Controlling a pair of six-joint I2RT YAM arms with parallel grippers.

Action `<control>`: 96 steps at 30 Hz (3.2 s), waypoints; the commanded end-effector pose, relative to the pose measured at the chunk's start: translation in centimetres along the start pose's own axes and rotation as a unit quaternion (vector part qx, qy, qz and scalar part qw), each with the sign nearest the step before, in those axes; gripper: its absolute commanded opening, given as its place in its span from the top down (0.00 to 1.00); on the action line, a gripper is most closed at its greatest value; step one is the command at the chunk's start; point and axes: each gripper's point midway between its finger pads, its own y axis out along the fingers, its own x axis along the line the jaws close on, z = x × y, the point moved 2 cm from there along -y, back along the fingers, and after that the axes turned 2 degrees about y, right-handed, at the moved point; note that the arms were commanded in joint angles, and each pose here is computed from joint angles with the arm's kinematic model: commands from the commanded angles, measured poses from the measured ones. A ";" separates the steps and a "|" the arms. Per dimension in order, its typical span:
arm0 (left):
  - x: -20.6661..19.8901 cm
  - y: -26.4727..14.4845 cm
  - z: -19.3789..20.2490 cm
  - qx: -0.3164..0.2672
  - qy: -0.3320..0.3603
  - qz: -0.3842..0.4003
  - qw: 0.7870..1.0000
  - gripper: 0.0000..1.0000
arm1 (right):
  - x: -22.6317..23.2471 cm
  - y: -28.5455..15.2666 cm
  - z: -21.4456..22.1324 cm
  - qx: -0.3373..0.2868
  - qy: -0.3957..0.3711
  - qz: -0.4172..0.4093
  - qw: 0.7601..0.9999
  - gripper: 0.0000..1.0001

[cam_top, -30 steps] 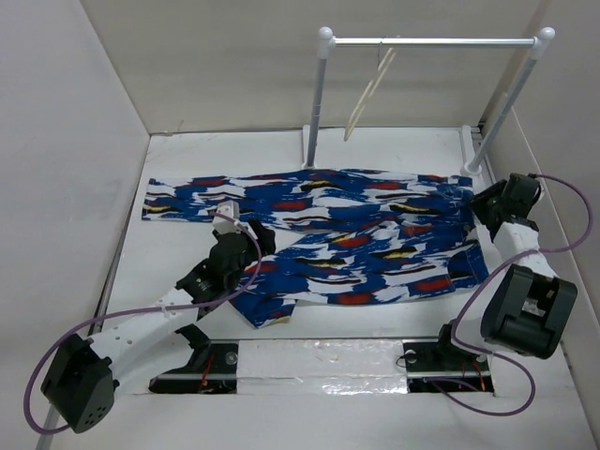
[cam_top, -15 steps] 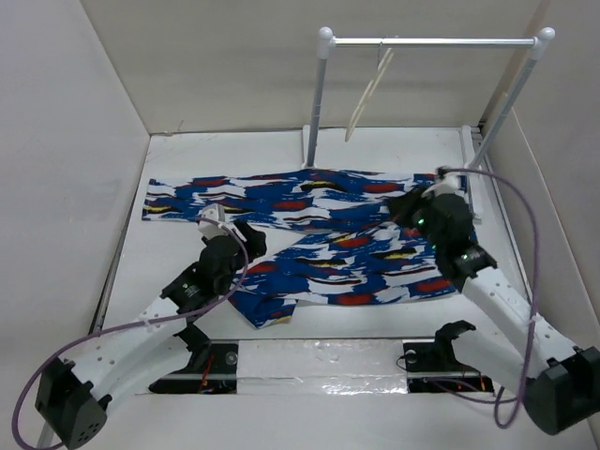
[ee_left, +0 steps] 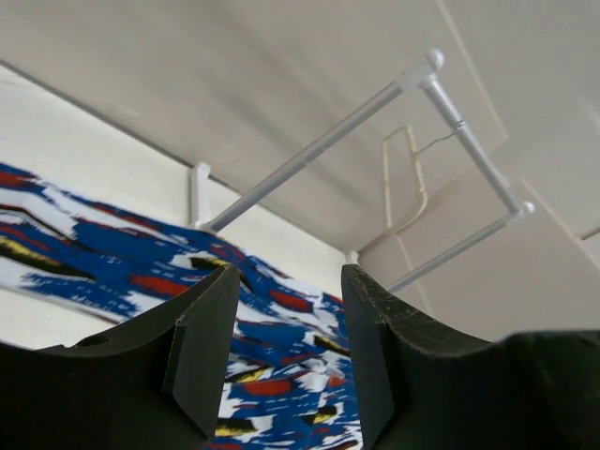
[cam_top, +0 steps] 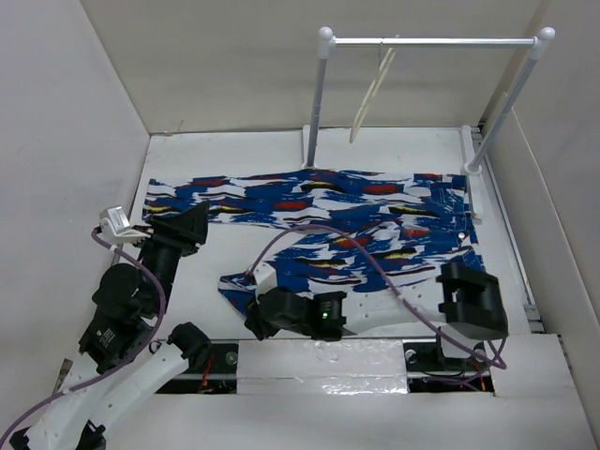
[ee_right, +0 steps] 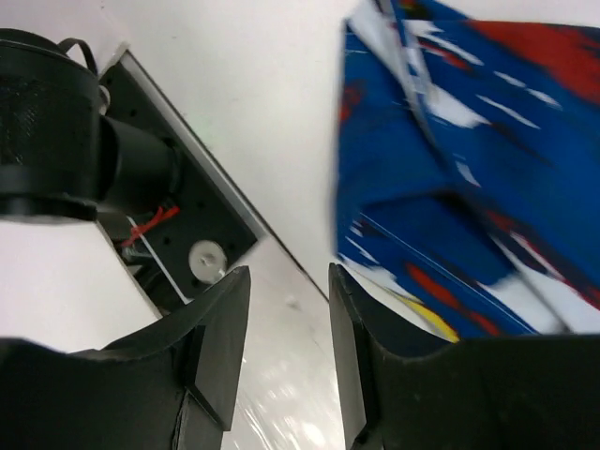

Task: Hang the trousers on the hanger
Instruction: Flatten out the trousers at the center of the board.

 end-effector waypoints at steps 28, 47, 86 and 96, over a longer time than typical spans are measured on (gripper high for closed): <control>1.7 0.4 1.8 0.032 0.051 -0.033 0.998 0.49 | 2.1 -7.5 -19.5 -0.261 0.121 -0.117 0.951 0.94; 7.9 5.5 14.8 0.167 0.119 -0.142 0.968 0.47 | -16.7 -7.3 2.3 -0.118 0.299 0.042 0.946 0.78; 16.9 6.3 17.8 0.230 0.076 -0.299 0.923 1.00 | -20.3 -19.2 -6.6 -0.292 0.168 0.141 0.931 0.23; 25.6 5.7 -0.1 0.089 0.155 -0.507 0.843 1.00 | -21.9 -18.5 -7.5 -0.311 0.152 0.117 0.931 0.24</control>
